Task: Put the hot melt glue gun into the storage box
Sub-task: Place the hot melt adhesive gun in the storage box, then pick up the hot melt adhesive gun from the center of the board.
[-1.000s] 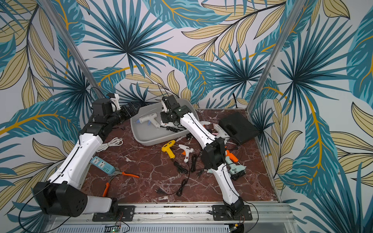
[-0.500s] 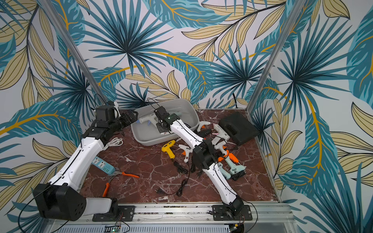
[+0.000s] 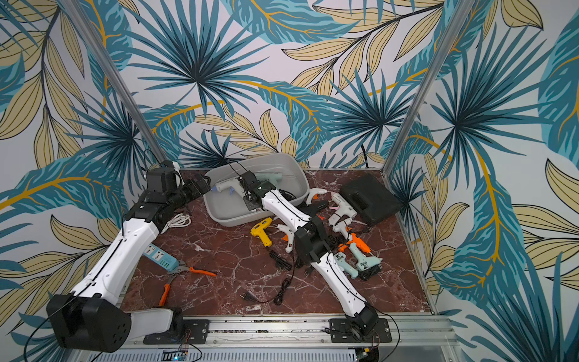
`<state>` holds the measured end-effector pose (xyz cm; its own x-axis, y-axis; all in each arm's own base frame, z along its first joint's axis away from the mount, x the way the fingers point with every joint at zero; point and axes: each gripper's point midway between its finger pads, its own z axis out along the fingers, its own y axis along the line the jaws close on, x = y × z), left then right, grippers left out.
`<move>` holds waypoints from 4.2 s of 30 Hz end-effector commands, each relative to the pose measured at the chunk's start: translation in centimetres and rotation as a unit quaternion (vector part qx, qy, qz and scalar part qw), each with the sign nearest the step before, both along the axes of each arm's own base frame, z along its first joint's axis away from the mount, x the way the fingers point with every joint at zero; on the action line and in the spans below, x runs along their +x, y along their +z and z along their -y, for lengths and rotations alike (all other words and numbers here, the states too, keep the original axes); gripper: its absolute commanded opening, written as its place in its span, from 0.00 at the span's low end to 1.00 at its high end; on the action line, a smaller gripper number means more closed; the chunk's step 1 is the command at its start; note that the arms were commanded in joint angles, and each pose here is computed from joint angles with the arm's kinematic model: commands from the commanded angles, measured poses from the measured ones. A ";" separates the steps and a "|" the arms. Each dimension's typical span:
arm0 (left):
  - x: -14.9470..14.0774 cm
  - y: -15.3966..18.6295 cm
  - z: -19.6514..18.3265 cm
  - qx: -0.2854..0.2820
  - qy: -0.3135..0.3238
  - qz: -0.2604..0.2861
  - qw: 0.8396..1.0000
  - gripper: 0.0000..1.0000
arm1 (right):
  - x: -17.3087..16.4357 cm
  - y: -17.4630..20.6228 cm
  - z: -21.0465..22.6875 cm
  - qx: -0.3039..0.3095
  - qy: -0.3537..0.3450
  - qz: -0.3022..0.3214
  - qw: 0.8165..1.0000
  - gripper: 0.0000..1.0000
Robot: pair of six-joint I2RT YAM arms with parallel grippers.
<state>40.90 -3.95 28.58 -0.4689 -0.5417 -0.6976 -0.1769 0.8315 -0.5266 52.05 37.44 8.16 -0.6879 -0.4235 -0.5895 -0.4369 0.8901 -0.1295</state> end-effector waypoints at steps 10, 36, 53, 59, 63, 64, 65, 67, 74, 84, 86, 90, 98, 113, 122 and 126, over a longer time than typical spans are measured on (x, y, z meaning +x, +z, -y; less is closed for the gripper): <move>-1.1 -1.0 -0.1 0.010 -0.011 -0.013 1.000 1.00 | 1.1 2.9 -1.5 0.035 0.008 0.042 0.998 0.59; -8.5 -8.8 9.0 0.041 0.003 -0.093 0.995 0.98 | -7.6 17.1 15.5 0.132 -0.199 0.104 0.965 0.96; -9.0 -19.0 20.8 0.134 -0.127 -0.222 0.957 0.88 | -13.5 17.3 26.8 0.145 -0.338 0.146 0.918 1.00; -8.6 -21.2 22.4 0.151 -0.149 -0.250 0.945 0.85 | -13.8 17.3 26.9 0.147 -0.340 0.145 0.918 1.00; -8.1 -21.9 22.9 0.166 -0.155 -0.259 0.939 0.81 | -13.7 17.2 26.7 0.151 -0.336 0.142 0.918 0.99; -8.1 -22.1 23.0 0.167 -0.157 -0.261 0.938 0.81 | -13.7 17.1 26.6 0.152 -0.335 0.142 0.919 1.00; -8.0 -22.4 23.2 0.168 -0.159 -0.264 0.937 0.81 | -13.7 17.0 26.5 0.155 -0.335 0.141 0.919 1.00; -7.9 -22.9 23.5 0.170 -0.163 -0.269 0.934 0.81 | -13.6 16.9 26.4 0.156 -0.332 0.139 0.920 0.99; -7.4 -24.5 23.8 0.181 -0.162 -0.287 0.927 0.80 | -13.6 16.5 26.2 0.154 -0.328 0.134 0.922 1.00; -7.9 -26.7 21.8 0.198 -0.139 -0.323 0.915 0.66 | -13.5 15.8 25.9 0.156 -0.327 0.125 0.924 1.00; -8.2 -26.8 21.4 0.201 -0.135 -0.328 0.913 0.65 | -13.4 15.6 25.7 0.159 -0.325 0.122 0.924 0.99; -8.9 -26.8 20.5 0.207 -0.131 -0.337 0.909 0.55 | -13.3 15.3 25.4 0.165 -0.324 0.116 0.924 1.00; -10.5 -27.0 19.0 0.227 -0.143 -0.352 0.897 0.51 | -13.2 15.1 25.3 0.168 -0.325 0.113 0.924 0.99; -8.1 -27.3 18.0 0.237 -0.130 -0.344 0.899 0.50 | -12.9 14.7 24.7 0.176 -0.324 0.104 0.924 1.00; -8.7 -27.7 17.8 0.237 -0.130 -0.353 0.896 0.35 | -12.9 14.2 24.6 0.173 -0.324 0.098 0.925 0.99; -8.9 -27.5 17.6 0.235 -0.130 -0.351 0.897 0.35 | -13.0 14.2 24.7 0.176 -0.325 0.099 0.924 0.99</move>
<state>33.10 -23.34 2.23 -0.9358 -0.0867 -0.3417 -0.0879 0.9961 -0.0119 39.19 12.77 23.24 -0.5840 0.2760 -0.7634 0.1990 0.9604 0.1950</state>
